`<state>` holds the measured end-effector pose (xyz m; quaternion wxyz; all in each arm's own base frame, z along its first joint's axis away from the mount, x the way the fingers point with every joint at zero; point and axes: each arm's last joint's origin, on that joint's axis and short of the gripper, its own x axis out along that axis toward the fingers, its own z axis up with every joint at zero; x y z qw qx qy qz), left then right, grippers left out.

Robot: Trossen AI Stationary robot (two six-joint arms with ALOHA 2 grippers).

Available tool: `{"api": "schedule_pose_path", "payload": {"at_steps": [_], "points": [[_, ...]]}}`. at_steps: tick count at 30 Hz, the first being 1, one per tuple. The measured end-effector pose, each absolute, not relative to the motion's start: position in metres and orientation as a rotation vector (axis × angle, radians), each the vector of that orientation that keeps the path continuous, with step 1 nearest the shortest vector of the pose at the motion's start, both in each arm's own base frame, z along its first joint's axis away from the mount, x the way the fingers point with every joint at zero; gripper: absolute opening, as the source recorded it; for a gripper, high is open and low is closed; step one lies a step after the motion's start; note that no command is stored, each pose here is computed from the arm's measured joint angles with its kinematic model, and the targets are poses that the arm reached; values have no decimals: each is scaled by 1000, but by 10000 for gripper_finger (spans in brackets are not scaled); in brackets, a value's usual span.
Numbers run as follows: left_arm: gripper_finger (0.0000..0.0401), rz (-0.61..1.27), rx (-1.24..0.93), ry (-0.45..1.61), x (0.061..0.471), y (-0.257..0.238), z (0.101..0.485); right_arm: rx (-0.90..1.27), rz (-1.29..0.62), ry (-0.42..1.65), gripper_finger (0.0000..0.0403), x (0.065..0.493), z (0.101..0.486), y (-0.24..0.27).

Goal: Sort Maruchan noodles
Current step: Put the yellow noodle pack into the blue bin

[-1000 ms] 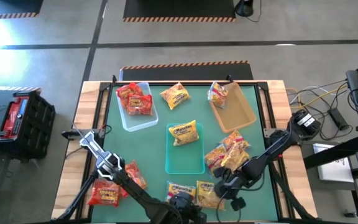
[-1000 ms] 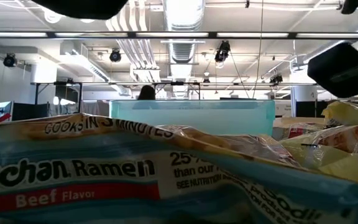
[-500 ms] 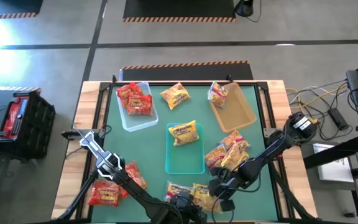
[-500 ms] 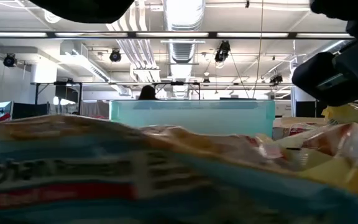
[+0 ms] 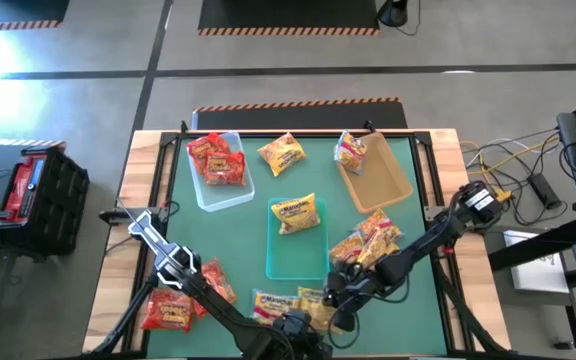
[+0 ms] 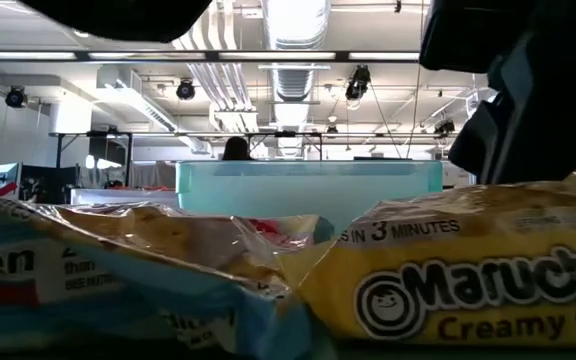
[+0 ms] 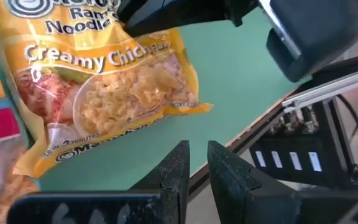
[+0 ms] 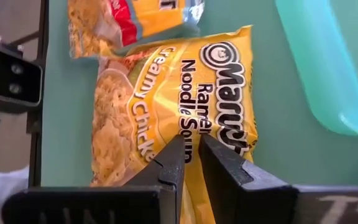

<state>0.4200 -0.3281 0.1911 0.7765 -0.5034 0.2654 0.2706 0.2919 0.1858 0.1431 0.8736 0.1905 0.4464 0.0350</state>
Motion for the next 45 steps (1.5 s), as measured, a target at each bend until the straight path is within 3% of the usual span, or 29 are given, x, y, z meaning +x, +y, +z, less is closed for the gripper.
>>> {"api": "schedule_pose_path", "payload": {"at_steps": [10, 22, 37, 45], "points": [[40, 711, -1055, 591, 422, -309, 175, 516, 146, 887, 47, 293, 160, 188], [40, 722, -1088, 710, 419, -306, 146, 550, 216, 996, 52, 284, 170, 184], [40, 765, -1099, 788, 411, -302, 128, 527, 245, 963, 172, 278, 197, 169], [40, 772, -1092, 800, 410, -302, 126, 547, 202, 949, 196, 285, 198, 155]]}}
